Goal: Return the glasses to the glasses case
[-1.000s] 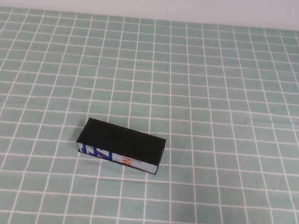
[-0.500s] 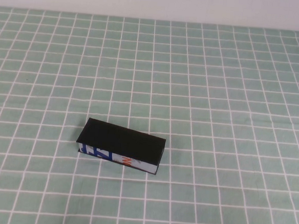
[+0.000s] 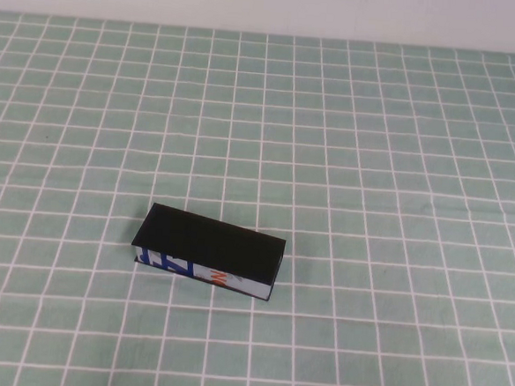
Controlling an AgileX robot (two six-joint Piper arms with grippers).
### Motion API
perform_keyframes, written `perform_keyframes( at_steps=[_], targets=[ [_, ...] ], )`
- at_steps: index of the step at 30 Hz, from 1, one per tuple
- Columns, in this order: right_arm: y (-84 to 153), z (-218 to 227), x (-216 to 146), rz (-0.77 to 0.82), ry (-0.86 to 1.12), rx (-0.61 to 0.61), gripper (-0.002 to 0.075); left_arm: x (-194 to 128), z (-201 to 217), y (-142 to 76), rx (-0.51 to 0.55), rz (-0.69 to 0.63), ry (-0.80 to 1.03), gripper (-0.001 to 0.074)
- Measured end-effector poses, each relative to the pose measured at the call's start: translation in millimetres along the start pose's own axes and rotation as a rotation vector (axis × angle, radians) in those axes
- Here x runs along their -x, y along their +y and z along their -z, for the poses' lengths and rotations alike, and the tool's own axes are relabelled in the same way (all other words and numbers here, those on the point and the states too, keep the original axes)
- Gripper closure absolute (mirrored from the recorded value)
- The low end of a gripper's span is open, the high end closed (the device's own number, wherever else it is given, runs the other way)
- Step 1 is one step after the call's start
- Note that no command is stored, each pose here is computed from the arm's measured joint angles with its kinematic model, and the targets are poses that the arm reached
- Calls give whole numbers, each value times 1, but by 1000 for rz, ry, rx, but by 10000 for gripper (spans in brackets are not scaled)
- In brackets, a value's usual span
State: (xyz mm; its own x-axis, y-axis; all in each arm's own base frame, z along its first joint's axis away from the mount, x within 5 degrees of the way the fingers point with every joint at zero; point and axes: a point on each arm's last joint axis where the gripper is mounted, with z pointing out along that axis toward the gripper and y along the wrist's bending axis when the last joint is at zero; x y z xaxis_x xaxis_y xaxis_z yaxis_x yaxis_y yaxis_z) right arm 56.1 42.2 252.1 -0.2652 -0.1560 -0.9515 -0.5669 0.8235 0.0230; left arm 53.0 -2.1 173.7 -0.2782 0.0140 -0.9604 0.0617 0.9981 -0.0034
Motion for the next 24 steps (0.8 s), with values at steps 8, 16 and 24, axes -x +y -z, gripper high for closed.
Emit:
perform_keyframes(
  at_steps=[8, 16, 24],
  targets=[
    [0, 0, 0, -1, 0, 0, 737, 0, 0, 0, 0, 0, 0, 736],
    [0, 0, 0, -2, 0, 1, 737, 0, 0, 0, -1, 2, 0, 736],
    [-2, 5, 1, -13, -38, -44, 737, 0, 0, 0, -1, 2, 1, 736]
  ],
)
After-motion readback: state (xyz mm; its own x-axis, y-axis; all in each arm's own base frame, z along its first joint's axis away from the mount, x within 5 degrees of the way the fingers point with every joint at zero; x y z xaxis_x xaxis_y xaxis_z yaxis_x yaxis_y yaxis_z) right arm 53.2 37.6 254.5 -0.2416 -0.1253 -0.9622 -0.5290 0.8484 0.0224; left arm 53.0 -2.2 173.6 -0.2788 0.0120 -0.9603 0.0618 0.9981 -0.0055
